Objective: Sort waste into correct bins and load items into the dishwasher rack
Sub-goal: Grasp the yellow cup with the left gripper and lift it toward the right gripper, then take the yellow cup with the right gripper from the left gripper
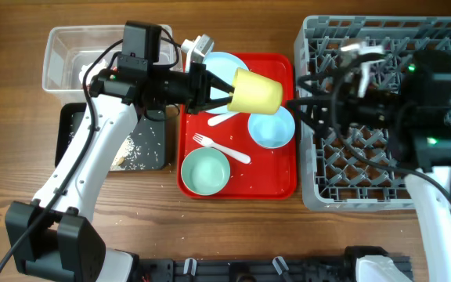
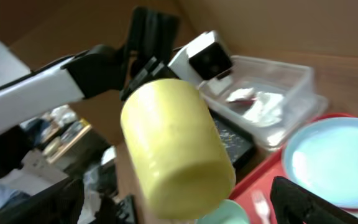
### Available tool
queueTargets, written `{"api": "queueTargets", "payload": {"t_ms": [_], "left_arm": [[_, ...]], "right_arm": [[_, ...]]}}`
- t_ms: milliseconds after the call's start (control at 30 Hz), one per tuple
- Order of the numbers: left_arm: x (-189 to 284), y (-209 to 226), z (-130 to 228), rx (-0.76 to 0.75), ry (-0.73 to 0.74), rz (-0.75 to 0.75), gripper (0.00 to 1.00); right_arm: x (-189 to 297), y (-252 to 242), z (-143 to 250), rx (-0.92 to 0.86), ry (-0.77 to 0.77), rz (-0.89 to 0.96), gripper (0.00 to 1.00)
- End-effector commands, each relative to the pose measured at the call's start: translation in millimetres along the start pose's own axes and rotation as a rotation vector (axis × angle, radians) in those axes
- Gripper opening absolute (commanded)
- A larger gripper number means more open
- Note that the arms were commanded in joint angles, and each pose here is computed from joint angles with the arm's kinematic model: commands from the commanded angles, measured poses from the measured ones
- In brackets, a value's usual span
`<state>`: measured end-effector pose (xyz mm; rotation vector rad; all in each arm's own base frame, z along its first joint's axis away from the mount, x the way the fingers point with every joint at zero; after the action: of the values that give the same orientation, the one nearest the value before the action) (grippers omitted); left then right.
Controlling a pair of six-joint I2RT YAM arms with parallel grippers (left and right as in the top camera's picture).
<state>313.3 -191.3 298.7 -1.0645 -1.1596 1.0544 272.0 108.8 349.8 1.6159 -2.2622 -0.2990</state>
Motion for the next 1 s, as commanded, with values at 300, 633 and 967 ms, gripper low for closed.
{"api": "queueTargets", "payload": {"t_ms": [300, 633, 967], "left_arm": [[3.9, -21.3, 10.7, -0.092, 0.108, 0.123, 0.04], [3.8, -21.0, 9.8, -0.096, 0.102, 0.119, 0.16], [2.8, -16.0, 3.7, -0.095, 0.049, 0.071, 0.44]], "right_arm": [[-43.1, 7.6, -1.5, 0.031, 0.027, -0.161, 0.85], [-48.8, 13.4, -1.0, 0.042, 0.033, -0.184, 0.50], [16.9, -36.9, -12.0, -0.124, -0.054, 0.295, 0.40]]}}
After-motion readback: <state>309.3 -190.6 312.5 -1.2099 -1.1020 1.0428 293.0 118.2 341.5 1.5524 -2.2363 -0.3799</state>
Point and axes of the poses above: each gripper's point midway between its finger pads, its own x axis back along the fingers, its own y axis along the line the jaws close on, z = x × y, the point moved 6 cm from there along x, back along the fingers, and after that the axes turned 13 degrees about x, right-handed, at the moved point
